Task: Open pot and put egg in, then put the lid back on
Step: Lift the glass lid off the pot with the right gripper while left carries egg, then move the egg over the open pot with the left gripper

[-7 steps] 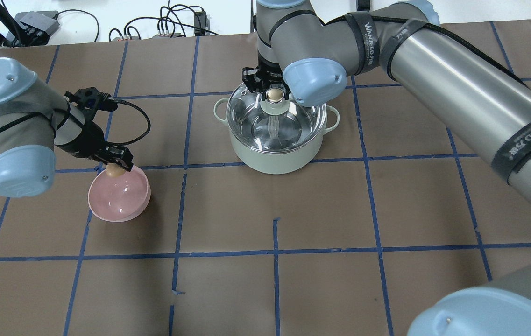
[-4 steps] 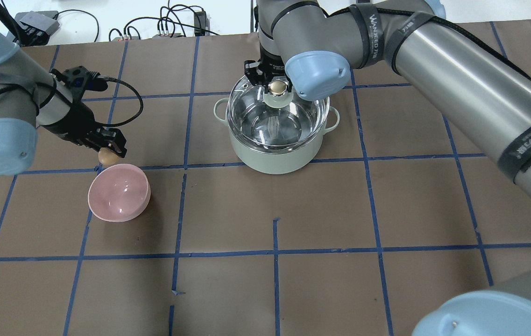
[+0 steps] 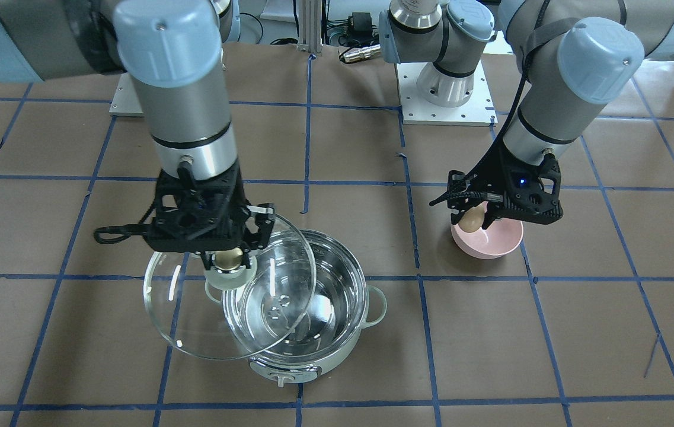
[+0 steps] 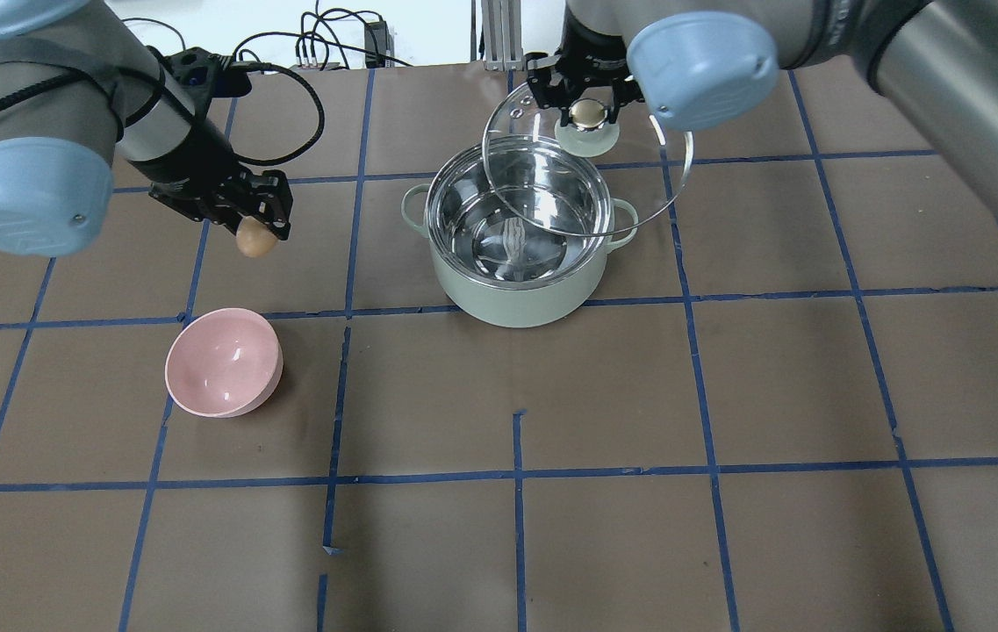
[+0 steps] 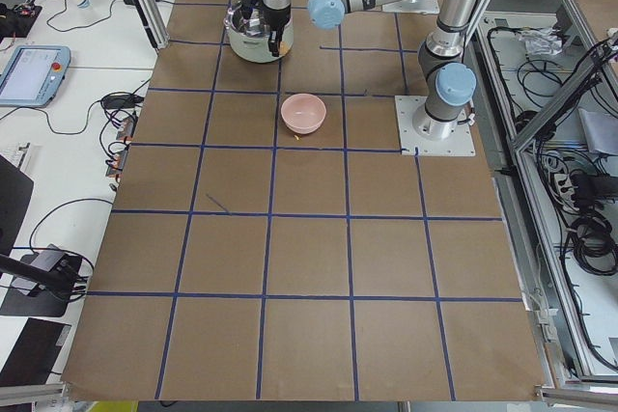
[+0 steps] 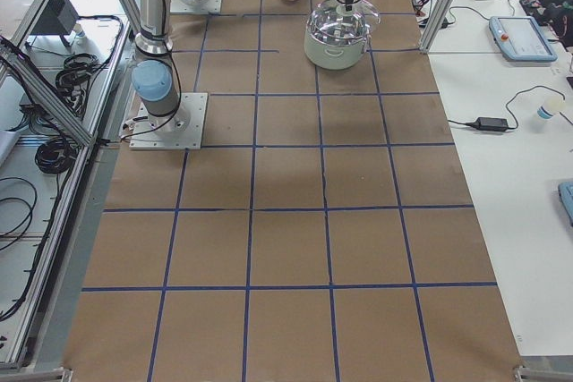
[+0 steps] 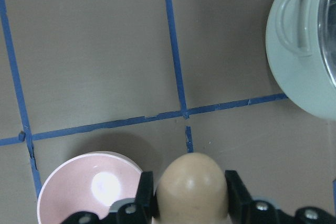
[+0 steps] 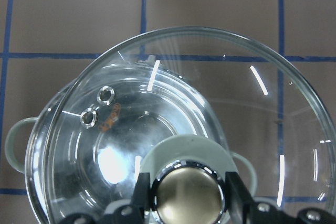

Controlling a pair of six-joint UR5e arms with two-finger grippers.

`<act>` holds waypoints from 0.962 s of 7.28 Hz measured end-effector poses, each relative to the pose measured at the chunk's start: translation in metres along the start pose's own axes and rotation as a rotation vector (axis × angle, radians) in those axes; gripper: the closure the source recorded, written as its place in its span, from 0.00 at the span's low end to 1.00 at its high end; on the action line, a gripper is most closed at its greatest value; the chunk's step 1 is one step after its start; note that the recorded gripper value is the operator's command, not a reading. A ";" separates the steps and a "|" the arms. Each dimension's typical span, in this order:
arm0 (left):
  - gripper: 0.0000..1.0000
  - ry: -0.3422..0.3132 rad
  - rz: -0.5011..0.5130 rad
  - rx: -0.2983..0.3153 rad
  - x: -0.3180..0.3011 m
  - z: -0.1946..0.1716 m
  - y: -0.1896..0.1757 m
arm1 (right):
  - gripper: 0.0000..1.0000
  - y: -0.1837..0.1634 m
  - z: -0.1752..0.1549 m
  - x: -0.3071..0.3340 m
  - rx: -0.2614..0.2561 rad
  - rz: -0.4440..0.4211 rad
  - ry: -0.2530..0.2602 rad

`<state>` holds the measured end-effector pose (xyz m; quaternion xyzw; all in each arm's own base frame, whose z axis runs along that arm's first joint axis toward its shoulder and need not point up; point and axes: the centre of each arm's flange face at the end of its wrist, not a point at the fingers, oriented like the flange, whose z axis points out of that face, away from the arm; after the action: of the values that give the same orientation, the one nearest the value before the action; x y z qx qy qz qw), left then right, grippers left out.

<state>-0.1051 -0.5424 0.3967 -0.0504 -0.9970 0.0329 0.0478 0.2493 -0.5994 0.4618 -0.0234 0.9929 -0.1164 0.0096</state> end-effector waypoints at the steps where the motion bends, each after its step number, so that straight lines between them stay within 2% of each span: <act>1: 0.87 0.003 -0.025 0.010 0.028 0.007 -0.016 | 0.54 0.000 -0.021 0.042 -0.022 -0.015 0.002; 4: 0.87 0.013 -0.060 0.060 0.116 0.035 -0.063 | 0.54 0.031 -0.067 0.142 -0.110 -0.055 -0.029; 7: 0.87 0.036 -0.071 0.136 0.169 0.074 -0.083 | 0.54 0.061 -0.075 0.152 -0.147 -0.080 -0.048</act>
<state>-0.2878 -0.6114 0.3445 -0.0123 -0.9926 0.0981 0.0703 0.0925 -0.5302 0.5180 -0.0662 0.9965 -0.0431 0.0268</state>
